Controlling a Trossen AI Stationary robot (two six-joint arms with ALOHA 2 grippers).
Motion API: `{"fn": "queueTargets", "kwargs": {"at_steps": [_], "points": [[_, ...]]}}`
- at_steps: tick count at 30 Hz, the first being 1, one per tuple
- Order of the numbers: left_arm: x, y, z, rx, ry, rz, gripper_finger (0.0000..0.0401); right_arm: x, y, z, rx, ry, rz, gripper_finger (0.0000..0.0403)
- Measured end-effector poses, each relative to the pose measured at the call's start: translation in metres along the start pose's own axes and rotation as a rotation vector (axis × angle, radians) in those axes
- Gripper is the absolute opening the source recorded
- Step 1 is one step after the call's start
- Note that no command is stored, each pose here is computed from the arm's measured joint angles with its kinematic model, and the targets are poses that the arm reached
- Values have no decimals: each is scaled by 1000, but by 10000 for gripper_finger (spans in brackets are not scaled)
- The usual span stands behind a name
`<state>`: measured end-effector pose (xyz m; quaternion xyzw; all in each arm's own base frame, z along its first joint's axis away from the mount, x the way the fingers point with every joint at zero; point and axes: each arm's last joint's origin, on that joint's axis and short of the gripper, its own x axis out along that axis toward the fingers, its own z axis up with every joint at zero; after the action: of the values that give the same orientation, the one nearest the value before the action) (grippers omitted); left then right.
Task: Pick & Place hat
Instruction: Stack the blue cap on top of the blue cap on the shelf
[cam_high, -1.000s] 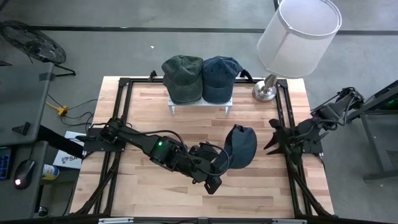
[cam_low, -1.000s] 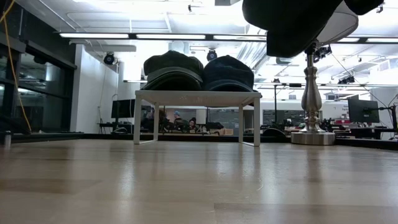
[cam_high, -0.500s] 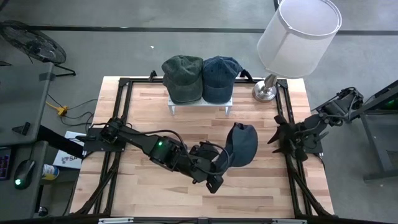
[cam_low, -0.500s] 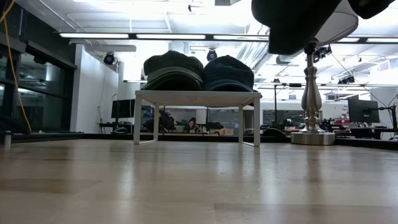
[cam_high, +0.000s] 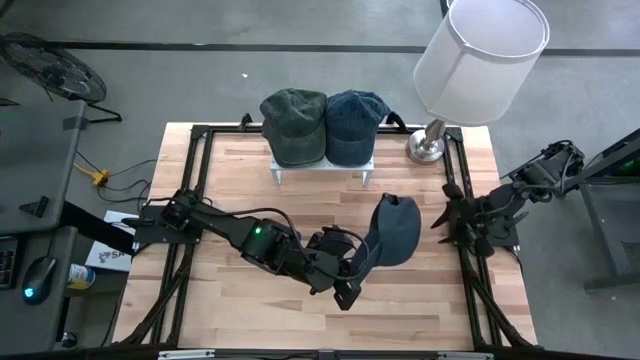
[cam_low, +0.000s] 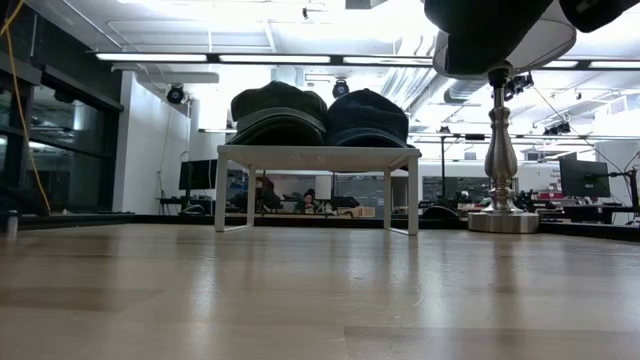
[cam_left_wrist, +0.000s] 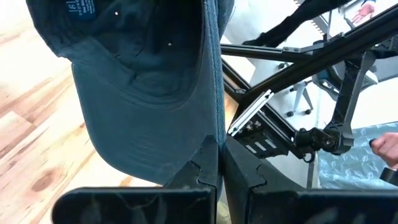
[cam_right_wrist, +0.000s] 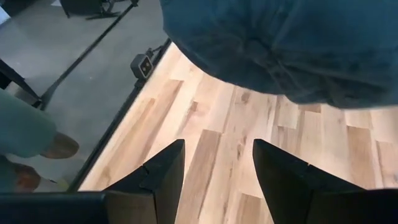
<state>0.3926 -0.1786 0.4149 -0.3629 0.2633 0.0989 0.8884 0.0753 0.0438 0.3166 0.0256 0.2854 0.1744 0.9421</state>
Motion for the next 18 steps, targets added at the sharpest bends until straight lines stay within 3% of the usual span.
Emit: {"fn": "queueTargets", "kwargs": {"at_steps": [9,18], "points": [[0,-3,2,-8,-37,-19,1,0,-1,-2,13,16,-34,184],[0,-2,4,-10,-88,5,1,-1,-4,-7,183,54,-74,183]]}}
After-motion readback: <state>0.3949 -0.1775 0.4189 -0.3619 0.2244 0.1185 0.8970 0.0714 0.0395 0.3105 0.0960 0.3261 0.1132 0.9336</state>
